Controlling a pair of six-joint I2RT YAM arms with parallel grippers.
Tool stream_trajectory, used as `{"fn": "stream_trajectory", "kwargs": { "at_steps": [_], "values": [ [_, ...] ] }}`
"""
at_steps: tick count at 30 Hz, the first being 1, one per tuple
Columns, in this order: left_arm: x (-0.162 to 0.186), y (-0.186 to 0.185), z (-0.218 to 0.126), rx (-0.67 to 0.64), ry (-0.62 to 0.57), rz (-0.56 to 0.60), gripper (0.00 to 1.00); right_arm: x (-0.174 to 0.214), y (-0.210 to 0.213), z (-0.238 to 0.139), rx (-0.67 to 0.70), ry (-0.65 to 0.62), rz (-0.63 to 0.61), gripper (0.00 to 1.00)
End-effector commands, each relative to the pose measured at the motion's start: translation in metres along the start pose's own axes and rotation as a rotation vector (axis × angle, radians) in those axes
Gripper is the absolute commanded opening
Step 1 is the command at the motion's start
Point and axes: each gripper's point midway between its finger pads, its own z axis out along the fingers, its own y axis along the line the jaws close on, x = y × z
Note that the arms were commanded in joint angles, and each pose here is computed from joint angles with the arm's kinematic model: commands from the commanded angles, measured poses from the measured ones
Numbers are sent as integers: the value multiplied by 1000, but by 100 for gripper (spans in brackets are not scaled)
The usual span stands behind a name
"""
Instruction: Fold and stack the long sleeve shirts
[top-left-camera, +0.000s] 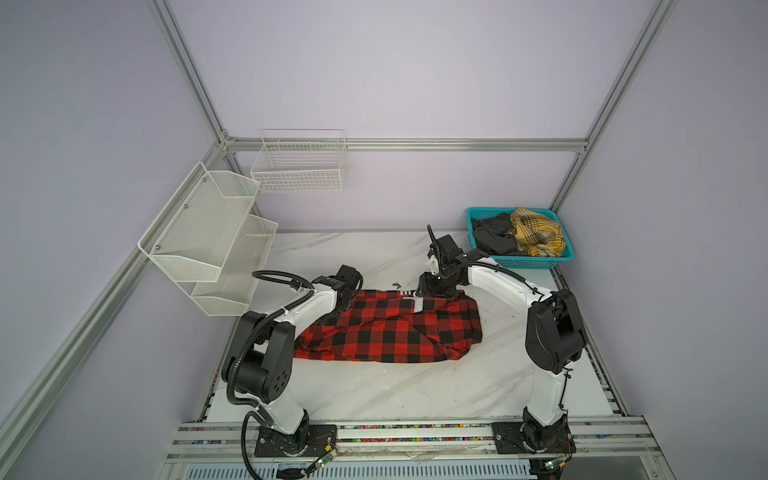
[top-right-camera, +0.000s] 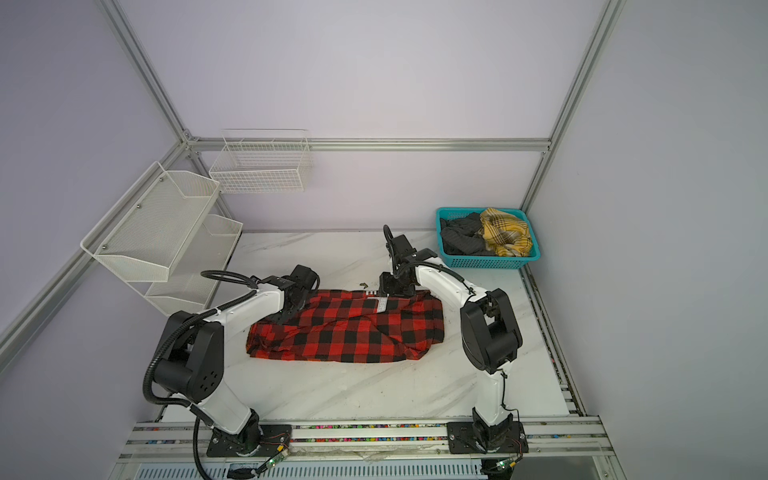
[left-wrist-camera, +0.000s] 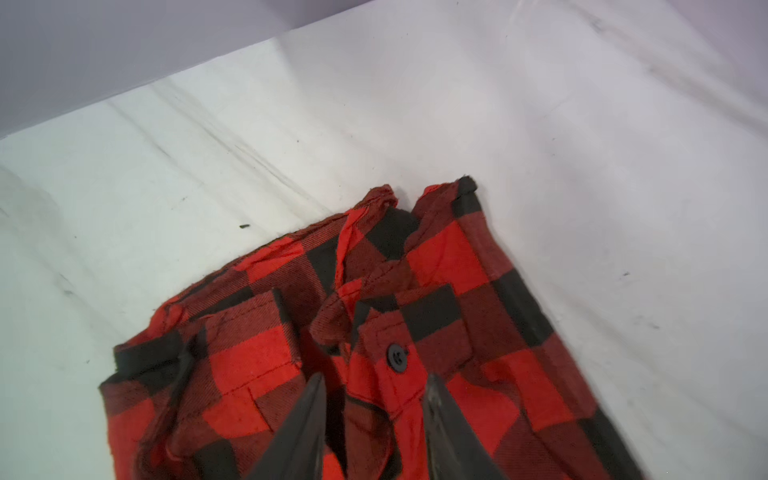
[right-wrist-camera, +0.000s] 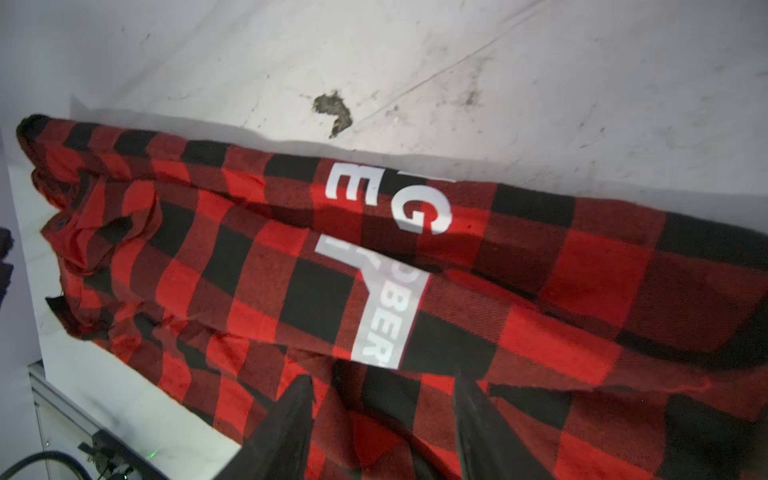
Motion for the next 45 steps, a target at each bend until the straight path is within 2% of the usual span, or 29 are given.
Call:
{"fn": "stream_trajectory", "kwargs": {
  "at_steps": [1, 2, 5, 7, 14, 19, 23, 25, 27, 29, 31, 34, 40, 45],
  "values": [
    [-11, -35, -28, 139, 69, -7, 4, 15, 9, 7, -60, 48, -24, 45],
    [-2, -44, -29, 176, 105, 15, 0, 20, 10, 11, -69, 63, -19, 42],
    [27, -72, -35, 299, 181, 96, 0, 23, 12, 17, -90, 59, -2, 38],
    [45, -85, -32, 337, 223, 152, 0, 23, 12, 23, -99, 64, 7, 36],
    [90, -89, 13, 273, 310, 230, 0, 24, -18, 63, -6, 86, 69, 28],
    [86, -77, 32, 226, 290, 236, 0, 26, -26, 73, 22, 96, 76, 29],
    [83, -86, 29, 266, 319, 262, 0, 9, -12, 33, 34, 24, 20, 45],
    [70, -98, 12, 314, 311, 265, 0, 14, -2, 6, 36, 9, -28, 52],
    [43, -105, -7, 359, 246, 254, 2, 36, 10, -19, 37, 12, -89, 54],
    [17, -109, -16, 374, 158, 271, 12, 68, 16, -30, 26, 46, -129, 50],
    [2, -118, -16, 389, 110, 326, 18, 101, 15, -32, 12, 86, -135, 40],
    [3, -121, 4, 345, 159, 384, 11, 133, 16, -29, -29, 120, -100, 31],
    [27, -106, 43, 271, 262, 389, 1, 141, 31, -4, -65, 126, -54, 28],
    [43, -85, 61, 225, 315, 397, 0, 150, 5, 37, 32, 164, 26, 26]
  ]
}}
